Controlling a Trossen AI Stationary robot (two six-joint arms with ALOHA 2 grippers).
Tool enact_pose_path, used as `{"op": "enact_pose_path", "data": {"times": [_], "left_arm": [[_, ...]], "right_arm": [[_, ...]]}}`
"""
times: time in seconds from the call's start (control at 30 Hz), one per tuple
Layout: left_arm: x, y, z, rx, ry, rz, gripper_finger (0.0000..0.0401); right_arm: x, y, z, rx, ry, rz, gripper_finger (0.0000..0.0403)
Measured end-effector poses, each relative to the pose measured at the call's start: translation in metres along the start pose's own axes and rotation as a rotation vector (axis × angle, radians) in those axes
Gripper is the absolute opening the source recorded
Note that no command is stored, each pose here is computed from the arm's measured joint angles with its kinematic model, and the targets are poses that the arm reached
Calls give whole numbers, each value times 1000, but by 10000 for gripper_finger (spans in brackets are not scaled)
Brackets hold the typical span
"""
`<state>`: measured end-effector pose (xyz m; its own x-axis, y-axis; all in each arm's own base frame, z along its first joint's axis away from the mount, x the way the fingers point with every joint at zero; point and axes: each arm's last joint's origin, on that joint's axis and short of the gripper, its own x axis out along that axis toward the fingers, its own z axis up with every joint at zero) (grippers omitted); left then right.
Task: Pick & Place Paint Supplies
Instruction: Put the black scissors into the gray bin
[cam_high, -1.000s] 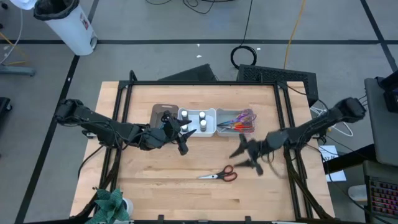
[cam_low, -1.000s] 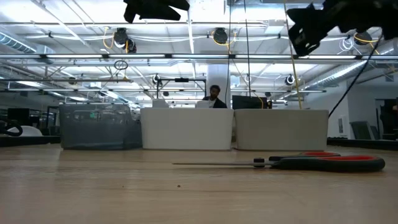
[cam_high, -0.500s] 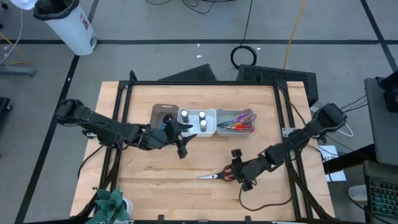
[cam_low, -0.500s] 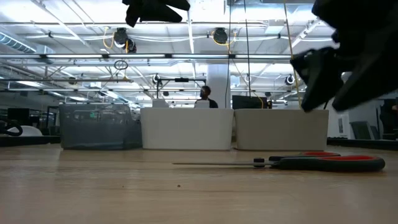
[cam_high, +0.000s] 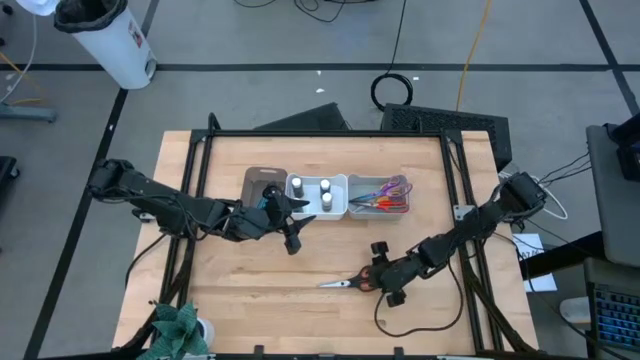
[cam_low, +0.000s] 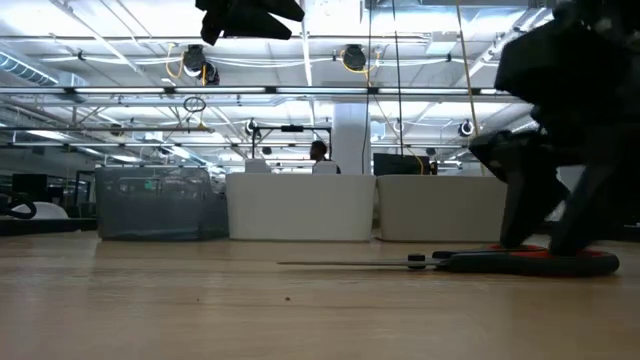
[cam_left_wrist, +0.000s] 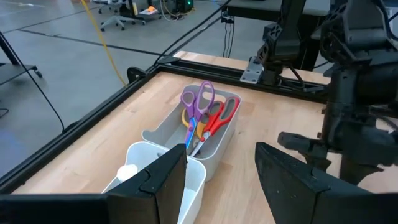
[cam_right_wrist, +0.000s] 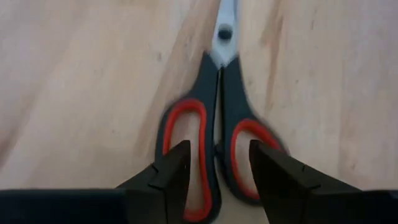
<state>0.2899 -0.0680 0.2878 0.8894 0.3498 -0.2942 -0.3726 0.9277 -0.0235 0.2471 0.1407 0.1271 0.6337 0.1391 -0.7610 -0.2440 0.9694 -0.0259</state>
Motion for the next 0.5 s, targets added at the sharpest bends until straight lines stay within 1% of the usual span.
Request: {"op": "enact_pose_path", "data": {"times": [0.2, 0.3, 0.4, 0.5], "left_arm": [[0, 0, 0, 0, 0, 0, 200], [0, 0, 0, -3, 0, 0, 200], [0, 0, 0, -8, 1, 0, 200], [0, 0, 0, -13, 2, 0, 200]], "right_arm": [[13, 1, -8, -10, 48, -16, 151], [16, -2, -11, 11, 65, -42, 145], [16, -2, -11, 12, 71, -46, 123], [16, -2, -12, 5, 75, -45, 87]]}}
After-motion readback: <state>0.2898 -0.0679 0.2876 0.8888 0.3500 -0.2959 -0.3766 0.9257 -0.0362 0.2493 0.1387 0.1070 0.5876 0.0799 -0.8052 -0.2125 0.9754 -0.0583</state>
